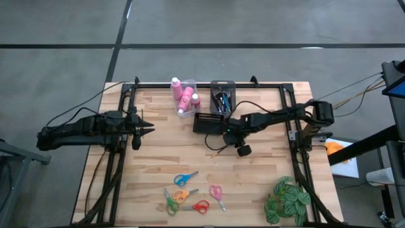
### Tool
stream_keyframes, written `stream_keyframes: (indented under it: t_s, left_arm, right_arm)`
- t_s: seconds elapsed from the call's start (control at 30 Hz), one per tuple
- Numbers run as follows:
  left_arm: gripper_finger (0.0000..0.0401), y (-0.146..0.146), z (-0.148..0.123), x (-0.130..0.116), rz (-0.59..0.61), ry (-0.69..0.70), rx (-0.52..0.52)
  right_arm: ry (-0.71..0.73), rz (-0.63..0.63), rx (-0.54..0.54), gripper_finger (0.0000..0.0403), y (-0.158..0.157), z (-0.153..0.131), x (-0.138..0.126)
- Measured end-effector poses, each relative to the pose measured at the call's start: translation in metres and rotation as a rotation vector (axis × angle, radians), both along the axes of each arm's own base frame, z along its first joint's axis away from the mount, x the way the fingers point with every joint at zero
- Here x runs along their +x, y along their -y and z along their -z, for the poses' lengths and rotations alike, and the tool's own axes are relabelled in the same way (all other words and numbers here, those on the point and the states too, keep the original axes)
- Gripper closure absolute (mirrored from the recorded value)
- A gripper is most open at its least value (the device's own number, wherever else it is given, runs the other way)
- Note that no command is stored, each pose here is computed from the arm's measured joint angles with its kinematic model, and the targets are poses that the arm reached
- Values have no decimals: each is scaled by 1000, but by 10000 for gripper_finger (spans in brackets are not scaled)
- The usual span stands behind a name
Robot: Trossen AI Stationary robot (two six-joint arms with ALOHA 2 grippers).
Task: Pick & Place Paint Supplies
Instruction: Put the black paint brush into the gray bin
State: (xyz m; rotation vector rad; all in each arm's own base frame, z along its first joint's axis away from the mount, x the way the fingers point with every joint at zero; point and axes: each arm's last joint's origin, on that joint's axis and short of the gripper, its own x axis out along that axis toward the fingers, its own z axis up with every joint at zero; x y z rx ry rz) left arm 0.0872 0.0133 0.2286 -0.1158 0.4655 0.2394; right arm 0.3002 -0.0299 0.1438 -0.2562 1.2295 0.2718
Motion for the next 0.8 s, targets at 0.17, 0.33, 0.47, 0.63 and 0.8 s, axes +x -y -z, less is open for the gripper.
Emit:
stream_keyframes:
  t_s: [0.17,0.33,0.47,0.63,0.8]
  left_arm:
    - [299,0,0,0,0,0,0]
    - [299,0,0,0,0,-1,0]
    - [299,0,0,0,0,-1,0]
    - [299,0,0,0,0,0,0]
    - [299,0,0,0,0,-1,0]
  right_arm:
    - [-12,-19,-35,282,0,4,0]
    - [-19,-11,-68,282,1,5,-1]
    - [-24,-27,-80,282,0,9,-4]
    - [2,-19,-83,282,-4,16,-8]
    - [17,-19,-84,282,-4,20,-10]
